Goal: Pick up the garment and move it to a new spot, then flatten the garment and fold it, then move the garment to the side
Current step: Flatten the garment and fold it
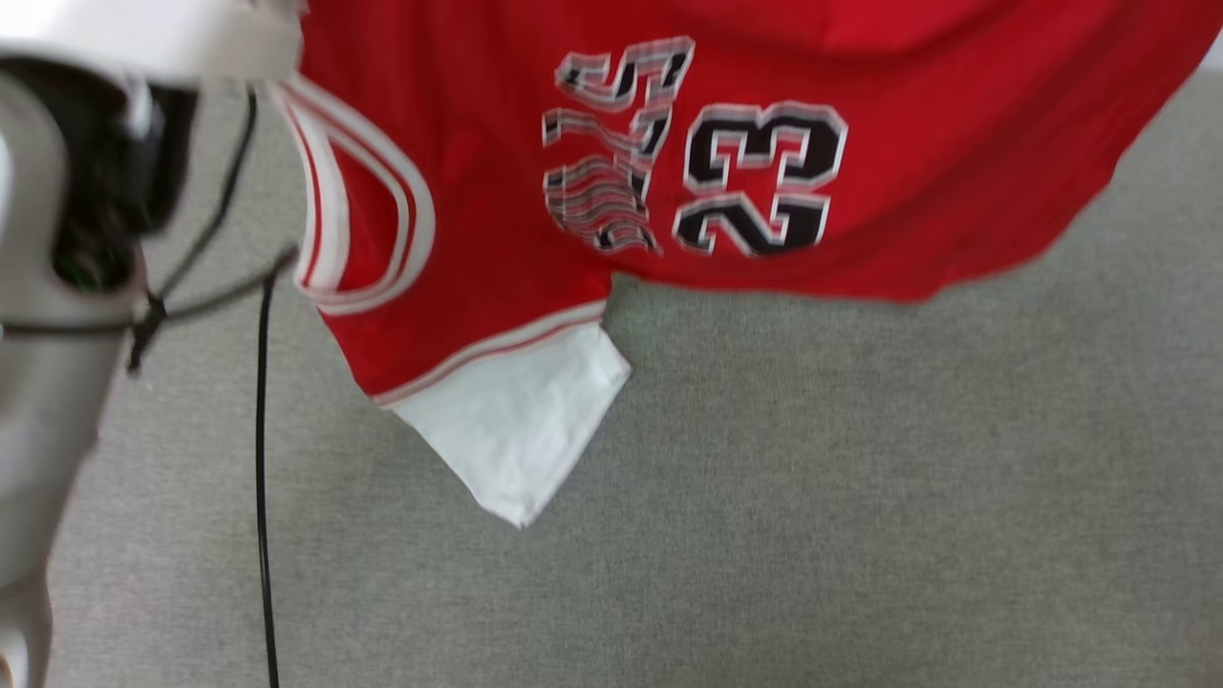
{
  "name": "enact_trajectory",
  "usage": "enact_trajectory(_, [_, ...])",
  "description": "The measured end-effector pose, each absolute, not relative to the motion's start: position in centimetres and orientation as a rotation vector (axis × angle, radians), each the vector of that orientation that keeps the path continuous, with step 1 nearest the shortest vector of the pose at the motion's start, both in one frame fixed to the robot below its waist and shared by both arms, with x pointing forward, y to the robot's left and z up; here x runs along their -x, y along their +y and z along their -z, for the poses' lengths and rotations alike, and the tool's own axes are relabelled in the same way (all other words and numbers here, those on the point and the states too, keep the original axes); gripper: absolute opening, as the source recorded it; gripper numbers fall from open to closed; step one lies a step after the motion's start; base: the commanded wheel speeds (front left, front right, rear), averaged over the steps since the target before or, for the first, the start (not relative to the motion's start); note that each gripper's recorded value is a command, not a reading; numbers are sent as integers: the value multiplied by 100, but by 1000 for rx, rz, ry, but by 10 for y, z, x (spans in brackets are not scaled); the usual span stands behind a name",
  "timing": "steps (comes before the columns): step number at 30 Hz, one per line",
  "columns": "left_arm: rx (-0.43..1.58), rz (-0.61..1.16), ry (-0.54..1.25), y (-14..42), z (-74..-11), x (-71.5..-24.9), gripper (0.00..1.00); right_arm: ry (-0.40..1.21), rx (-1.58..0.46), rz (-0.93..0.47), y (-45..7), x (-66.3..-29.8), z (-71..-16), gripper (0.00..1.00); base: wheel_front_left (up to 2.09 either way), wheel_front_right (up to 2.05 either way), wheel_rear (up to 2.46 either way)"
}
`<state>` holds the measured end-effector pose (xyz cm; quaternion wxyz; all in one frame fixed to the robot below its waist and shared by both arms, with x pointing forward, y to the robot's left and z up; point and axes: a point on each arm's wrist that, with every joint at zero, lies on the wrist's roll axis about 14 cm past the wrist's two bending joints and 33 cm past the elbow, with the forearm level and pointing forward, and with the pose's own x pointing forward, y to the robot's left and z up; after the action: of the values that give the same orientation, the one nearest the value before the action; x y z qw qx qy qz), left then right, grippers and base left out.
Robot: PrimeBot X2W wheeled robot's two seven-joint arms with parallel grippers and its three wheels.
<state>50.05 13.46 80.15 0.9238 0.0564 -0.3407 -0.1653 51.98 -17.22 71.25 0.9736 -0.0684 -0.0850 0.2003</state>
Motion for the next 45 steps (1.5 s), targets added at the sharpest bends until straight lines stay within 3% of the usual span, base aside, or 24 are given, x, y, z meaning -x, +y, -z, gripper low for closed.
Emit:
enact_trajectory(16, [-192, 337, -808, 128, -843, -620, 0, -278, 278, -240, -188, -650, -743, 0, 0, 0, 0])
enact_trajectory(28, [-213, 311, -797, 136, -844, -668, 0, -321, 347, -200, -189, -699, -751, 0, 0, 0, 0])
enact_trajectory(36, [-195, 315, -654, 142, -774, -703, 0, -213, 324, -233, -186, -721, -688, 0, 0, 0, 0])
enact_trajectory(45, [-150, 323, -477, 148, -681, -704, 0, -68, 257, -308, -176, -706, -598, 0, 0, 0, 0])
